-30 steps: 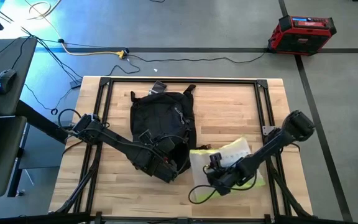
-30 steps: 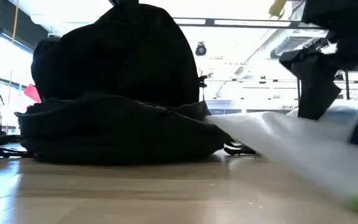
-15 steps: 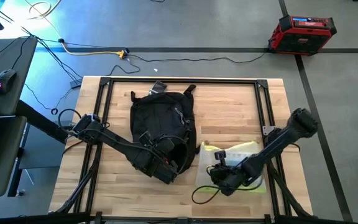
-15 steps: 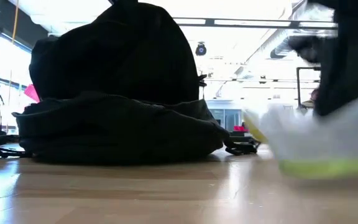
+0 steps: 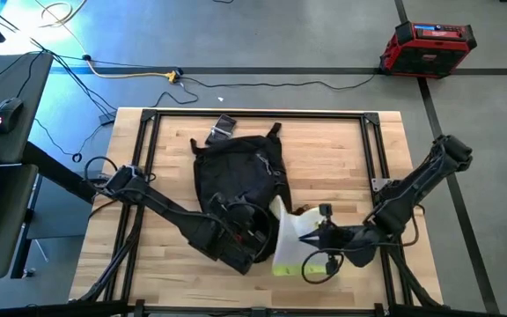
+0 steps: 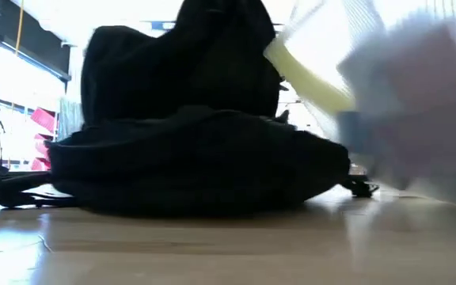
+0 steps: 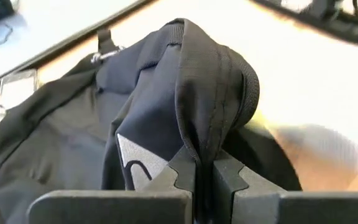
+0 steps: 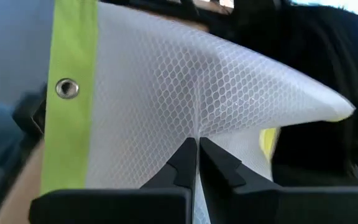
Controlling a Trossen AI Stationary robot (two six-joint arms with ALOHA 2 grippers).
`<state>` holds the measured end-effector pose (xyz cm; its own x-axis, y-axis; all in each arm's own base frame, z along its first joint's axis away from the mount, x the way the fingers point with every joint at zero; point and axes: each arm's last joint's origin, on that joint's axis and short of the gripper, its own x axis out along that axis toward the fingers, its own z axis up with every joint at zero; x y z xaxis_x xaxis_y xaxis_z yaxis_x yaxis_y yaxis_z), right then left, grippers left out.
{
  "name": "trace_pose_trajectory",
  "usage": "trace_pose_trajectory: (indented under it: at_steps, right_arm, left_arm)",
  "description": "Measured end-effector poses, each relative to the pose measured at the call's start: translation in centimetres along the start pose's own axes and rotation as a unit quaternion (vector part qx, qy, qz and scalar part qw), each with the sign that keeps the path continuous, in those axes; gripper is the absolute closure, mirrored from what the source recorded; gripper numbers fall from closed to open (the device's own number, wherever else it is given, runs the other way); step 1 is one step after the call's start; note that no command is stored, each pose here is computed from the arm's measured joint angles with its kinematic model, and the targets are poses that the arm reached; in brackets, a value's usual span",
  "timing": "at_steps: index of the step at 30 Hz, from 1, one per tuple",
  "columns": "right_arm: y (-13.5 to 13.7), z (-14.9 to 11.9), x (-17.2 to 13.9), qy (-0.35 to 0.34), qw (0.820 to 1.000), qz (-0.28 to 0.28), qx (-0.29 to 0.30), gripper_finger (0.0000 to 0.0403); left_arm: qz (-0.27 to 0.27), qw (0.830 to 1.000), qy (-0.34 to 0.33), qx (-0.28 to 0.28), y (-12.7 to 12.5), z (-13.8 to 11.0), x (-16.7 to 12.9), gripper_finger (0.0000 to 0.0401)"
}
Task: Unpack backpack
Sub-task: Put the green zip bag into the black backpack
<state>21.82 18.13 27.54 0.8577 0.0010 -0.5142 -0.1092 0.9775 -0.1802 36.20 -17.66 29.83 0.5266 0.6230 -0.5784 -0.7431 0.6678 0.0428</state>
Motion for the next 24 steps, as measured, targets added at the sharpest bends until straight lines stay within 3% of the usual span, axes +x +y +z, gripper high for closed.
trace_pose_trajectory:
  at_steps: [10, 17, 24]
  right_arm:
    - [-0.2, -0.4, 6.7, -0.010, 0.998, -0.052, 0.028, 0.0403]
    - [-3.4, -1.7, 11.2, 0.035, 0.995, -0.079, 0.054, 0.0403]
    - [-6.6, -1.9, 13.2, 0.038, 0.990, -0.115, 0.066, 0.0403]
  left_arm:
    - [-0.038, 0.999, -0.040, -0.001, -1.8, 0.9, 0.9, 0.0401]
    - [-0.105, 0.994, -0.006, -0.008, -2.9, 0.5, -0.5, 0.0401]
    - [-0.136, 0.990, 0.021, -0.040, -3.5, -1.2, -2.5, 0.0401]
